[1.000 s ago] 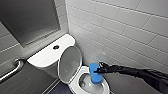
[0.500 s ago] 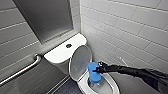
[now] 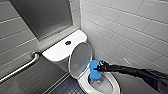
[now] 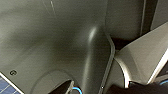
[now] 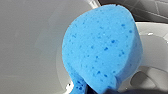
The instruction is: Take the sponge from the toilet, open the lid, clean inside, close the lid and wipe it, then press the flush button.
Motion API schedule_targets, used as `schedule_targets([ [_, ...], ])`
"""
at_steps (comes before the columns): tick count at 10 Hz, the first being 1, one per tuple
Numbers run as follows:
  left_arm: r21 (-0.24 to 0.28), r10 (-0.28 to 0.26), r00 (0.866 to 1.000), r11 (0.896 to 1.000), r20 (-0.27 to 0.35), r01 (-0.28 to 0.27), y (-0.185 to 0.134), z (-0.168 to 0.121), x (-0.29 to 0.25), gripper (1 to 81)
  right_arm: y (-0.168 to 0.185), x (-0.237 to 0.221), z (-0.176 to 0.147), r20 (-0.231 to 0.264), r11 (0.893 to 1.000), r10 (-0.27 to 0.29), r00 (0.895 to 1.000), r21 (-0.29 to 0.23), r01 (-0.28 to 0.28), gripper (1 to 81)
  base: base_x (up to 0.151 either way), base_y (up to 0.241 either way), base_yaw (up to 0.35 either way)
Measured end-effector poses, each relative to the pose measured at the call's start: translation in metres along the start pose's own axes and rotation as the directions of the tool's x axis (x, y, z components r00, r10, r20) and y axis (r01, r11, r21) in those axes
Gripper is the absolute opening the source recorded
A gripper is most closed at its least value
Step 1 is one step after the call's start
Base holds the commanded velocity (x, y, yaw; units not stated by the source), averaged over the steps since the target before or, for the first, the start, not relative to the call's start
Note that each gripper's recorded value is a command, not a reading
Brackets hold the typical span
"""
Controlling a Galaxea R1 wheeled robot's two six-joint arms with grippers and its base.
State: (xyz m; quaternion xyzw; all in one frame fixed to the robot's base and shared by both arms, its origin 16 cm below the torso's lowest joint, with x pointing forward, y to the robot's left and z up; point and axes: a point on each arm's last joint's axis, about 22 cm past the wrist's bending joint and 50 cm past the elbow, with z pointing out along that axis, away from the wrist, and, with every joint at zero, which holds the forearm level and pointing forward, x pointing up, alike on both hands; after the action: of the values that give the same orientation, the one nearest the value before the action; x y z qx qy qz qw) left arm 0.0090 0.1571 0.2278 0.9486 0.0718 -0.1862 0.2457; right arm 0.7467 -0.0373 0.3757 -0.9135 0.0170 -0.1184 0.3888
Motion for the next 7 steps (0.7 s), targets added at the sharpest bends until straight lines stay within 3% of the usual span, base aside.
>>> schedule_targets([
  [2,0.001,-0.015,1.0,1.0,0.026,0.015,-0.001,0.001,-0.013,81.1,0.023,-0.003,0.01,-0.01,0.998,0.05,0.999,-0.022,-0.051,1.0,0.0,0.0,0.0],
  [7,-0.001,-0.018,0.999,1.0,0.028,0.018,0.001,0.002,-0.015,81.1,0.054,0.006,0.022,-0.103,0.989,0.119,0.988,-0.072,-0.127,1.0,0.0,0.0,0.0],
])
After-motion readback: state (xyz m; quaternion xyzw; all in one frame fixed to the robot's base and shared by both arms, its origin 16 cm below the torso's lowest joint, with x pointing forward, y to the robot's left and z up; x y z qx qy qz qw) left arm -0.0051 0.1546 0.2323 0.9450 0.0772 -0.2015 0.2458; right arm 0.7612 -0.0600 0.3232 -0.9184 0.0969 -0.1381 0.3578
